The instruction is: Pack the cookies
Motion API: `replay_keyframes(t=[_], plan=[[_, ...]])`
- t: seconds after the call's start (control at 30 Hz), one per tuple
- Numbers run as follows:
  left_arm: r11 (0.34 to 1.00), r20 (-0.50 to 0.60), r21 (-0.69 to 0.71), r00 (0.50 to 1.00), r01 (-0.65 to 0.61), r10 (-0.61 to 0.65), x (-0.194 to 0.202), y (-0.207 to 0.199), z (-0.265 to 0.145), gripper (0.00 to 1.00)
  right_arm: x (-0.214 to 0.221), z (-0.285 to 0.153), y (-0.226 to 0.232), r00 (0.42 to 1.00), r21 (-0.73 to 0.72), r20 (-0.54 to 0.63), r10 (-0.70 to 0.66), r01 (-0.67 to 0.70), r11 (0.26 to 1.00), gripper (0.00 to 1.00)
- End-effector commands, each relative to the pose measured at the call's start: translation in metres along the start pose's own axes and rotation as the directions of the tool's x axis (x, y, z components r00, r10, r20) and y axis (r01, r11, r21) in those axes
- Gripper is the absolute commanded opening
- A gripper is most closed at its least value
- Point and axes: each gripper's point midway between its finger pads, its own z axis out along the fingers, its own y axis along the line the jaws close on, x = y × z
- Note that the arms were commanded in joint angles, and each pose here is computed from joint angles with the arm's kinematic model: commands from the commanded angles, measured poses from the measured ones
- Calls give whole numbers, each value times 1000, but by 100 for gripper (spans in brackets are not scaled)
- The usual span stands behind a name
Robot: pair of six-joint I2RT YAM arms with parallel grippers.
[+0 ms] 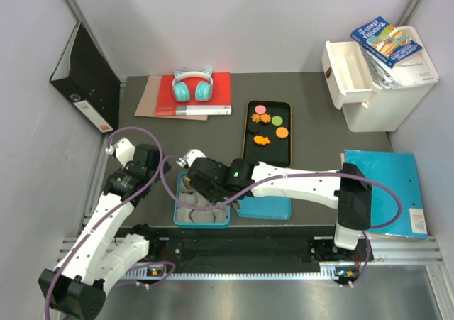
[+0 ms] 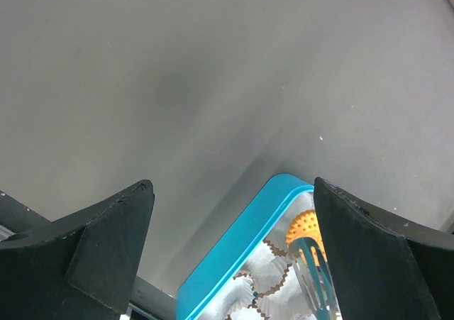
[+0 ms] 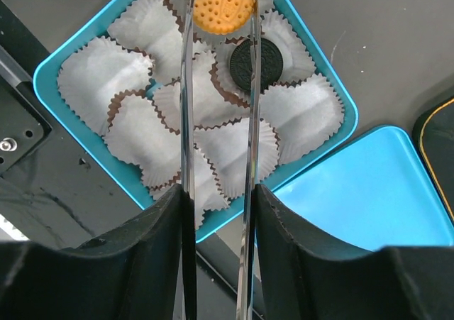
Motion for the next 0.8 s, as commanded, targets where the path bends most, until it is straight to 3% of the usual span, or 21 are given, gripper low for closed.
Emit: replay_keyframes(t=[0.0,0.47,0.67,0.77], plan=[[1000,12,14,1000,8,-8,-3,-3,1,98,-31,-4,3,997,-18,80,18,-16,1000,42],[1000,9,18,1000,8,-9,-2,-3,1,98,-40,-12,3,995,-20,100,31,-29,999,56],[1000,13,23,1000,12,-12,-3,-3,0,98,-50,-60,-15,982,0,172,83,-85,996,55],[999,11,31,1000,14,-14,-2,-5,0,98,-48,-93,-54,968,90,222,114,-137,986,56]])
